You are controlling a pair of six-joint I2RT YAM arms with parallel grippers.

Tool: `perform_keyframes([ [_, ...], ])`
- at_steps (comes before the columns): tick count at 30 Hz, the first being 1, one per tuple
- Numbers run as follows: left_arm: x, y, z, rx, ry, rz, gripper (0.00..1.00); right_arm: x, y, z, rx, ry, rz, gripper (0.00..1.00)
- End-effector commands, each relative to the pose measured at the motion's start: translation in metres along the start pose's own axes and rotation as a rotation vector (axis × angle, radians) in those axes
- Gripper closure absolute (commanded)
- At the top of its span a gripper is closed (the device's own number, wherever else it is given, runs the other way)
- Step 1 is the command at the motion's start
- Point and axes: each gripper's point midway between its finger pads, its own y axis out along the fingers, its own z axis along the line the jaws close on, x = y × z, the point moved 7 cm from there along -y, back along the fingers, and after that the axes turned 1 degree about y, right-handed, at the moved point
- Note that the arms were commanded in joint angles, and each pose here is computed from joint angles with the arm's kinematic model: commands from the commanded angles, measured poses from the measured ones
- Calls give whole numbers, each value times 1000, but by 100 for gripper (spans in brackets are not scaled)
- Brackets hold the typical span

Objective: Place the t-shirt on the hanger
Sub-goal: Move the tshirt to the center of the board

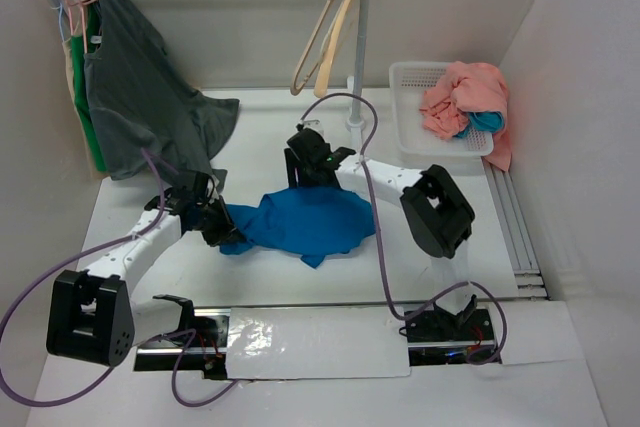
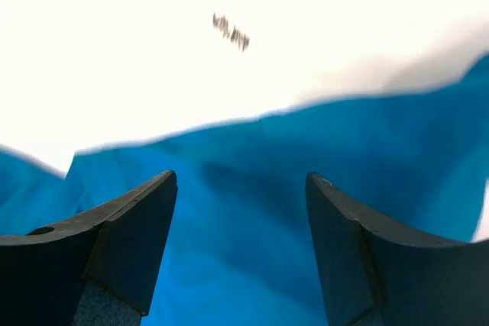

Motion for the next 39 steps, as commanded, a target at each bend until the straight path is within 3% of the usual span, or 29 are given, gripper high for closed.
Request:
perform_keyframes([
  [1,-2,4,1,-2,-4,20,100,19,20,2,-53,-29,-84,27],
  [6,0,4,0,-9,0,11,100,17,31,0,-25,-22,-41,40],
  [8,4,2,-1,-13,-5,-1,100,19,26,2,-1,-18,-47,51],
  [10,6,1,-4,-19,-1,-9,100,13,23,0,7,3,-42,71],
  [11,6,2,-3,-14,-4,-2,100,17,15,-1,1,25,-62,100],
  [16,14,1,-11,-41,-14,-22,100,34,-21,-10,-36,75,-149,100],
  [23,52,-15,-40,-67,48,-100,100,74,-112,-37,-65,185,-353,100],
  [31,124,-75,-108,-169,139,-284,100,104,-189,-78,-124,258,-547,100],
  [35,118,-95,-122,-231,155,-317,100,83,-215,-99,-173,251,-554,100],
  [39,73,-75,-112,-280,147,-221,100,7,-200,-128,-222,290,-440,98],
])
